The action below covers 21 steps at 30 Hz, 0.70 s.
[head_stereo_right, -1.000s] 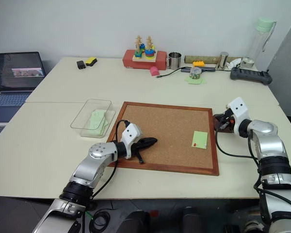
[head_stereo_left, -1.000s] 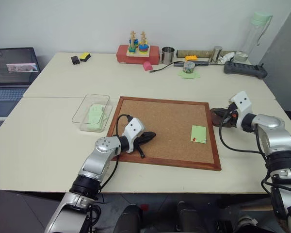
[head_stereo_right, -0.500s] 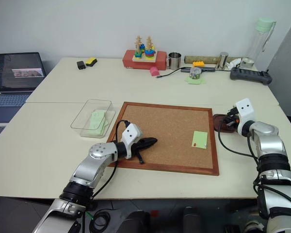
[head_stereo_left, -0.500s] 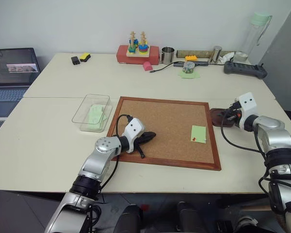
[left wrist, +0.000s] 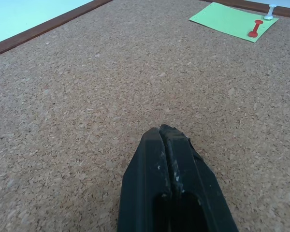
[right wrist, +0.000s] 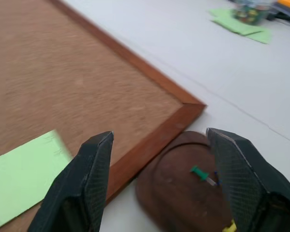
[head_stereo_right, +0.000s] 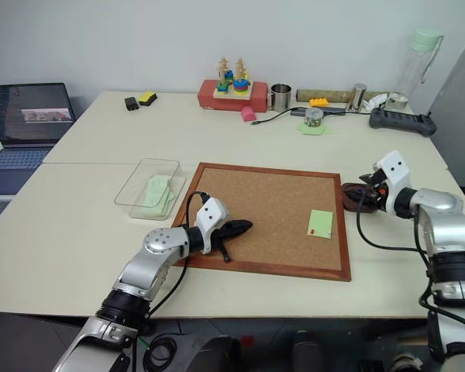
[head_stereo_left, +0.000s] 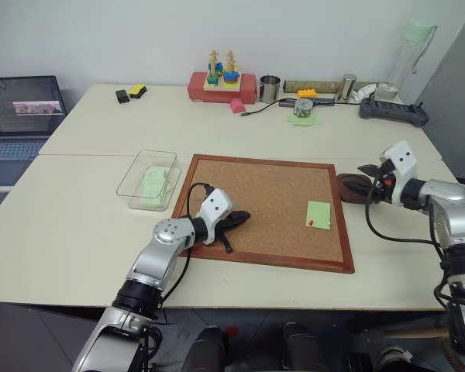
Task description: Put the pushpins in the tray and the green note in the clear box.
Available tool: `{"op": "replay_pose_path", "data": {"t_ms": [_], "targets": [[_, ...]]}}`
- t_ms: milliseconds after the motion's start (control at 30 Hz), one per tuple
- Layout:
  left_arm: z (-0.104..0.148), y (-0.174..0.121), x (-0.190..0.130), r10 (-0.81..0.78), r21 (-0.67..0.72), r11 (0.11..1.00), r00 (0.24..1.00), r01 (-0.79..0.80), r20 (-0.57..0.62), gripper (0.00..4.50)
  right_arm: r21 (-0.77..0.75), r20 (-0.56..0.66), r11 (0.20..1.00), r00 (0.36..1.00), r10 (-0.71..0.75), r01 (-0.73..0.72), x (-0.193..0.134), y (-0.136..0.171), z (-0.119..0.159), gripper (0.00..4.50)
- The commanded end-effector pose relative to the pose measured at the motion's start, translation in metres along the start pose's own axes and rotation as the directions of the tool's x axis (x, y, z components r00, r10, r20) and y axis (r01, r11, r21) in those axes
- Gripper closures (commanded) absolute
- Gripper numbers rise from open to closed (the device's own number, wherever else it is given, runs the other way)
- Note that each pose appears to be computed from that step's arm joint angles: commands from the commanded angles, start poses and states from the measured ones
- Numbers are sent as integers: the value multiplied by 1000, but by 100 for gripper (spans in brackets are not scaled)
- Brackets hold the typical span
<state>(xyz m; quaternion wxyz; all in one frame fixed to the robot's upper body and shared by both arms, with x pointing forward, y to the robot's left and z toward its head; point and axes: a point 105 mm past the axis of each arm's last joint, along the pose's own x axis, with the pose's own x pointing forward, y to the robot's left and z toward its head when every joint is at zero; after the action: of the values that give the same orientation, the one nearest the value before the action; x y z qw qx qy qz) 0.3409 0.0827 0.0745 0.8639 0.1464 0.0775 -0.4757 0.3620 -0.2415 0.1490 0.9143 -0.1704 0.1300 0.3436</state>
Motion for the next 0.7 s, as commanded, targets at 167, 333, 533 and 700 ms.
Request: {"op": "replay_pose_path", "data": {"t_ms": [167, 333, 533, 700], "targets": [[-27, -7, 0, -22, -40, 999, 995, 19, -97, 450, -101, -114, 961, 962, 247, -259, -10, 57, -16, 127], [-27, -7, 0, -26, -40, 999, 995, 22, -98, 450, -110, -118, 956, 958, 261, -274, 2, 67, -21, 127], [-28, -7, -1, -24, -41, 999, 995, 20, -101, 450, -96, -94, 955, 958, 272, -280, 10, 68, -21, 127], [-28, -7, -1, -23, -42, 999, 994, 19, -104, 450, -86, -86, 953, 955, 283, -290, 12, 69, -22, 171]]}}
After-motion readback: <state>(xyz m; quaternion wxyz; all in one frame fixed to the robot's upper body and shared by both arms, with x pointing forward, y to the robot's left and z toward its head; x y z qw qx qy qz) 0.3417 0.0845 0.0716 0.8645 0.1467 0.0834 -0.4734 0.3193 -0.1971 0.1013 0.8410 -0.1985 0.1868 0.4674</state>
